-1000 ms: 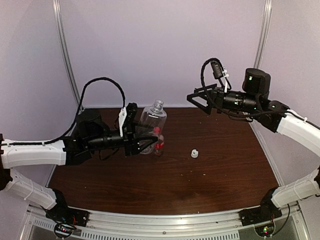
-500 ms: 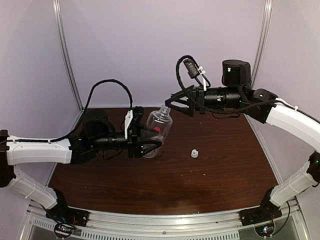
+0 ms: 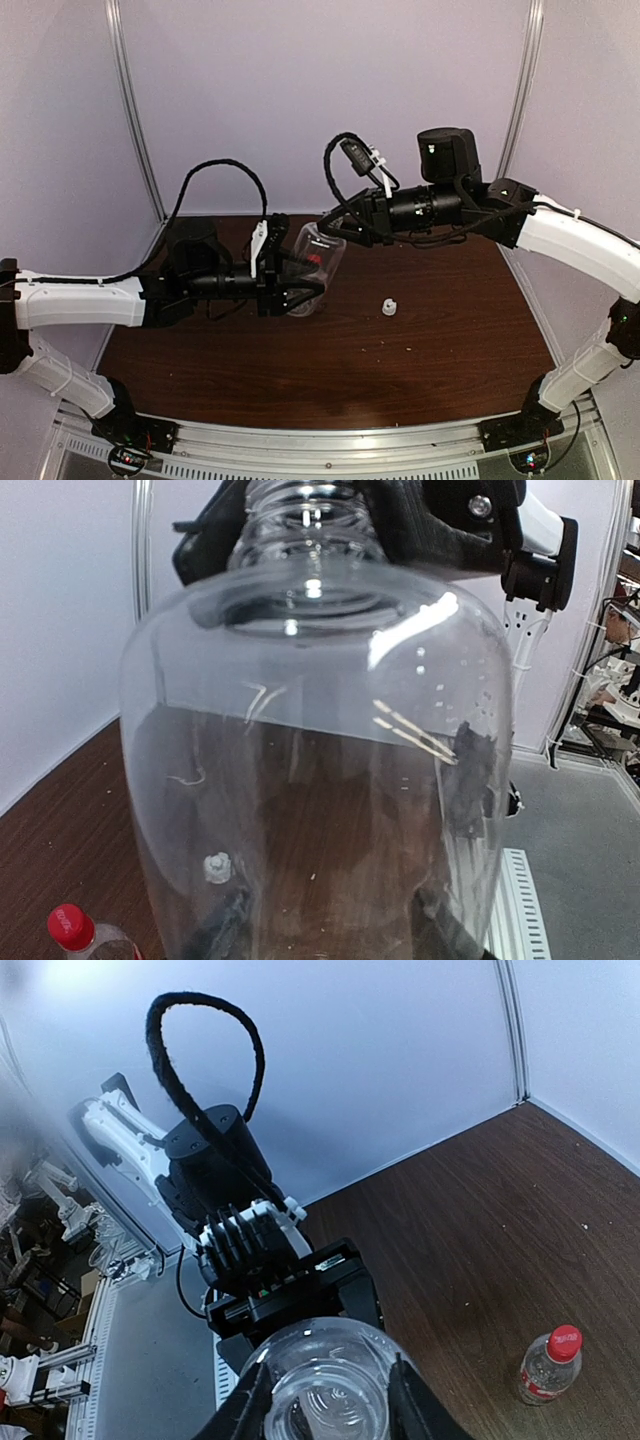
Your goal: Unscrew the bottle caps
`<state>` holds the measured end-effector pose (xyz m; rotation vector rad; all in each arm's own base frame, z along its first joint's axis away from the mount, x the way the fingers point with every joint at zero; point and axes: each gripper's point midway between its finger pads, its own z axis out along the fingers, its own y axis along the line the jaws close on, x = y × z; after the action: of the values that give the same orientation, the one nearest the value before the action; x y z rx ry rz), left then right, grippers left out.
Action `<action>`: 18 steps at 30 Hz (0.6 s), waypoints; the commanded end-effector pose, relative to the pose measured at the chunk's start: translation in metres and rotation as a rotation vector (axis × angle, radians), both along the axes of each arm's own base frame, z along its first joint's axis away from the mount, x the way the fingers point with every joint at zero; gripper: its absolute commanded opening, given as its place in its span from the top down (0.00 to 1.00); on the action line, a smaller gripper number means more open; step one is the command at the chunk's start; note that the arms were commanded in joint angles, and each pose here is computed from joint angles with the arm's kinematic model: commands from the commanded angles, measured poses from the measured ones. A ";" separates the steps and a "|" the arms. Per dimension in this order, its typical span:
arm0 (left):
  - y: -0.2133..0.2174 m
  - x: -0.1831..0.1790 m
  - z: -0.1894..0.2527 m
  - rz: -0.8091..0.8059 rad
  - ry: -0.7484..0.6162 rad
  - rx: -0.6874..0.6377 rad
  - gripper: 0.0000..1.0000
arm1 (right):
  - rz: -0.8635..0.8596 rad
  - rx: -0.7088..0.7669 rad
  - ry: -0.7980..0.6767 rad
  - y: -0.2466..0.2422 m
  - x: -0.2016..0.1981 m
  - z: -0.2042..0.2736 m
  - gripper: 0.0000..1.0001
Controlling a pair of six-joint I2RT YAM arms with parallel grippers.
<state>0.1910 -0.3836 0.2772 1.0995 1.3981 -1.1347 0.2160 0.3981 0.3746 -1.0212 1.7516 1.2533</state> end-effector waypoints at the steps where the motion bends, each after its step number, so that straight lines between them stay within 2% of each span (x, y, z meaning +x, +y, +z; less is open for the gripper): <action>1: -0.001 0.003 0.024 0.002 -0.050 -0.067 0.51 | -0.012 0.005 -0.029 0.000 0.000 0.009 0.68; 4: 0.000 0.004 0.025 0.010 -0.051 -0.069 0.51 | -0.023 0.001 -0.036 -0.001 0.001 0.009 0.80; 7: 0.001 0.005 0.025 0.020 -0.049 -0.072 0.49 | -0.049 -0.001 -0.054 -0.004 0.004 0.010 0.98; 8: 0.001 0.005 0.026 0.021 -0.048 -0.075 0.48 | -0.061 0.001 -0.060 -0.006 0.006 0.011 1.00; 13: 0.001 0.006 0.026 0.029 -0.035 -0.087 0.36 | -0.075 0.014 -0.074 -0.009 0.006 0.017 1.00; 18: 0.000 0.009 0.025 0.040 -0.017 -0.082 0.13 | -0.098 0.007 -0.093 -0.013 0.008 0.019 1.00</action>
<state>0.1940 -0.3837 0.2790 1.0718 1.4089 -1.1417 0.2194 0.3958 0.3777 -1.0075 1.7366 1.1970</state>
